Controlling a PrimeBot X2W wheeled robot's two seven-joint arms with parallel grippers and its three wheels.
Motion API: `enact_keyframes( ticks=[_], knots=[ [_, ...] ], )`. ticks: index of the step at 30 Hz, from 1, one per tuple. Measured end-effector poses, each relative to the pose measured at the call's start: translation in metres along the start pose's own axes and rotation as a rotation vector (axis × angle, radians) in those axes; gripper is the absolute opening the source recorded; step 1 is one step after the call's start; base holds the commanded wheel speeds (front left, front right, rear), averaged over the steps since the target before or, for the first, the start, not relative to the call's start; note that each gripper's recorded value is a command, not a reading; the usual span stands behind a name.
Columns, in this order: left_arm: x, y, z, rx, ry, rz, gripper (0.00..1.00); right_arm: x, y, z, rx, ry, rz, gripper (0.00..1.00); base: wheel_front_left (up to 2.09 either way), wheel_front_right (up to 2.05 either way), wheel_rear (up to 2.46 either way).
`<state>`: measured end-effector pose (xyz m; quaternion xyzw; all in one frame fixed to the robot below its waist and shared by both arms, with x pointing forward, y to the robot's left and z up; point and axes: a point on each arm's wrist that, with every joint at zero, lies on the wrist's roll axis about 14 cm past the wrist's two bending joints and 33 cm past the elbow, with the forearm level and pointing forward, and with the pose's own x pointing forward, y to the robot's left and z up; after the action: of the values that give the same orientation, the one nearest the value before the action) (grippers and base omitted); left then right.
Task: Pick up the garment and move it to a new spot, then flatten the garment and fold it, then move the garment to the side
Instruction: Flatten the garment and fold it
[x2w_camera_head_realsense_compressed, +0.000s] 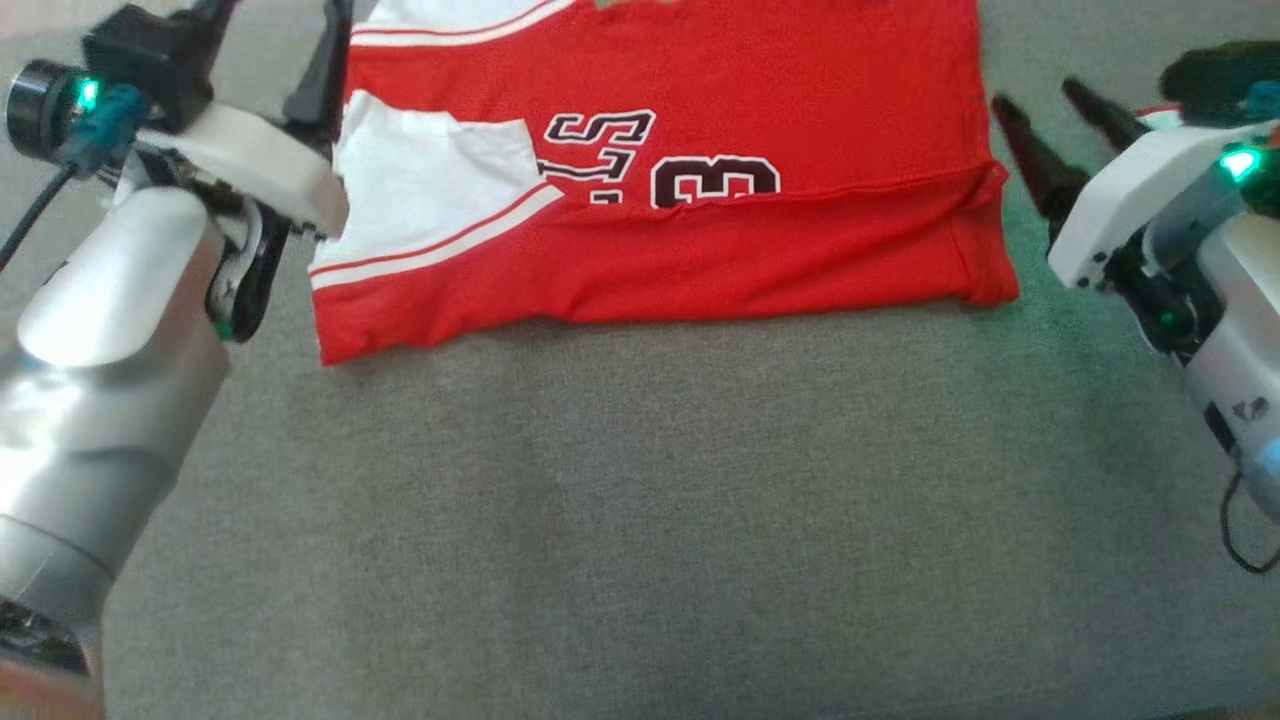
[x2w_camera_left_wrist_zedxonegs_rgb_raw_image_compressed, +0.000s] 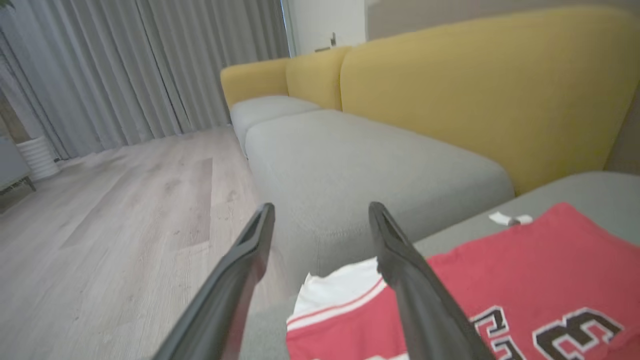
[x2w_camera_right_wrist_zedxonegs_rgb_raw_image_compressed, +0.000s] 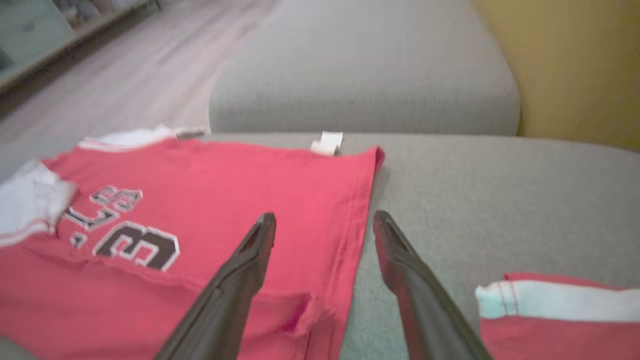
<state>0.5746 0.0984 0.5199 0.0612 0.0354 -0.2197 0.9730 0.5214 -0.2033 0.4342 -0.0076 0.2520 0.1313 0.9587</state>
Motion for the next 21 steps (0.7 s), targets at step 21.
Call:
enact_keyframes(
  ticks=[21],
  knots=[
    [-0.118,-0.033,0.040,-0.297,-0.315,0.229,1.00,-0.090,0.038,0.054,0.085,-0.600,-0.097,1.00,0.00,0.00,0.00]
  ],
)
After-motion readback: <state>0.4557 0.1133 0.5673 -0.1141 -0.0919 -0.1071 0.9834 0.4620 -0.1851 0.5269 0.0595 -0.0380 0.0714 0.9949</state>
